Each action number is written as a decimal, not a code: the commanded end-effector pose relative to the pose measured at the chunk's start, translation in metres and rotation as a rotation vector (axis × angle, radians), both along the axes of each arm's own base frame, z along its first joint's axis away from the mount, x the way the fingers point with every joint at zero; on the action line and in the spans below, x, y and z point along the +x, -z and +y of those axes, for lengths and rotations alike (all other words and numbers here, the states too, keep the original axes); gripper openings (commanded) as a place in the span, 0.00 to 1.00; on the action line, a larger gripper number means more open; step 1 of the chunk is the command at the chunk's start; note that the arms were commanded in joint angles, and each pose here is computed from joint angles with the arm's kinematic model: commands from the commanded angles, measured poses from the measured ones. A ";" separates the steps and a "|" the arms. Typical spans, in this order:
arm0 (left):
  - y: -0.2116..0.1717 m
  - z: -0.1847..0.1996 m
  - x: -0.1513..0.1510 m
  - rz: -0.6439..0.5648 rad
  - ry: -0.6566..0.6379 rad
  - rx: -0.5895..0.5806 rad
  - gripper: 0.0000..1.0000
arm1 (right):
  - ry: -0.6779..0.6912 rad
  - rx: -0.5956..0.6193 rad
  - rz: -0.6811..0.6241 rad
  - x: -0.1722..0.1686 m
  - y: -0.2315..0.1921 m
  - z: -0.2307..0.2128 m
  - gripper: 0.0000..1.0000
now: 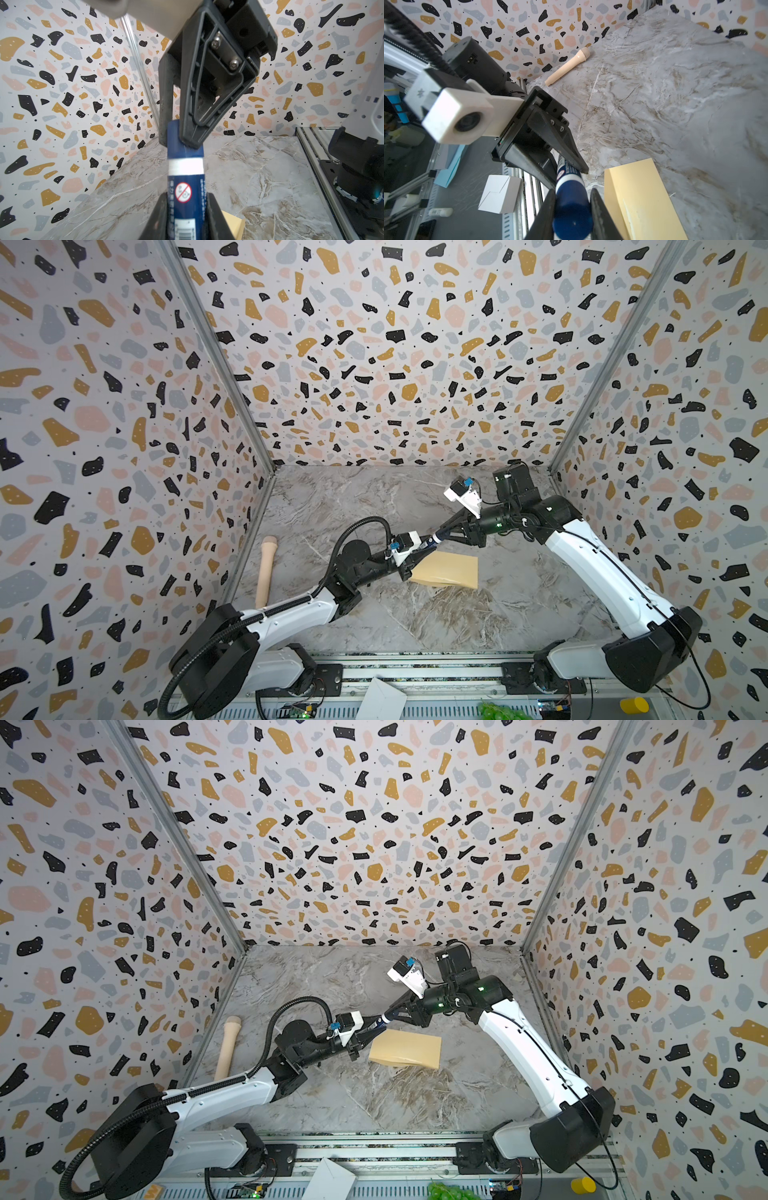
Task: Place the letter into the envelope and seal it
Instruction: 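Swing the right gripper with the cap away over the table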
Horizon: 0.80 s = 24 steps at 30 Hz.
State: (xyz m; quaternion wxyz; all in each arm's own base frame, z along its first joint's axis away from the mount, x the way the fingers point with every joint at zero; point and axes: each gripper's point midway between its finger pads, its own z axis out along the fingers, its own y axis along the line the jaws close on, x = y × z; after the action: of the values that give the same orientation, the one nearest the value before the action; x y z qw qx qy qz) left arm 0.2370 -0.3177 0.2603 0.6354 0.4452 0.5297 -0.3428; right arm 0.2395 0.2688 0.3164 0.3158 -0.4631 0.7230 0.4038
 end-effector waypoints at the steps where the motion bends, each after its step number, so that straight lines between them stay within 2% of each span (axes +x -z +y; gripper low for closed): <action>1: 0.072 0.007 -0.007 0.196 0.018 0.168 0.00 | -0.002 0.086 -0.249 0.004 -0.054 -0.008 0.00; 7: 0.068 0.013 -0.001 0.167 -0.037 0.153 0.00 | 0.057 0.072 -0.176 0.013 -0.048 -0.007 0.00; 10: 0.059 0.015 -0.001 0.154 -0.051 0.130 0.00 | 0.194 0.026 -0.154 0.034 -0.039 -0.016 0.00; 13: 0.046 0.018 -0.001 0.139 -0.061 0.094 0.00 | 0.389 -0.049 -0.122 0.066 -0.018 -0.035 0.00; 18: 0.030 0.021 -0.002 0.127 -0.069 0.052 0.00 | 0.706 -0.185 -0.067 0.124 0.029 -0.086 0.00; 24: 0.022 0.023 -0.003 0.122 -0.078 0.028 0.00 | 0.939 -0.303 -0.013 0.175 0.086 -0.142 0.00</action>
State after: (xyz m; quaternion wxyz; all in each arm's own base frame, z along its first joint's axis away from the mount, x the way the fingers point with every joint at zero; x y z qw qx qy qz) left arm 0.2320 -0.2967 0.2144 0.5769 0.4276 0.6118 -0.3318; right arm 0.3917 0.1575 0.2436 0.3854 -0.1917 0.8888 0.1572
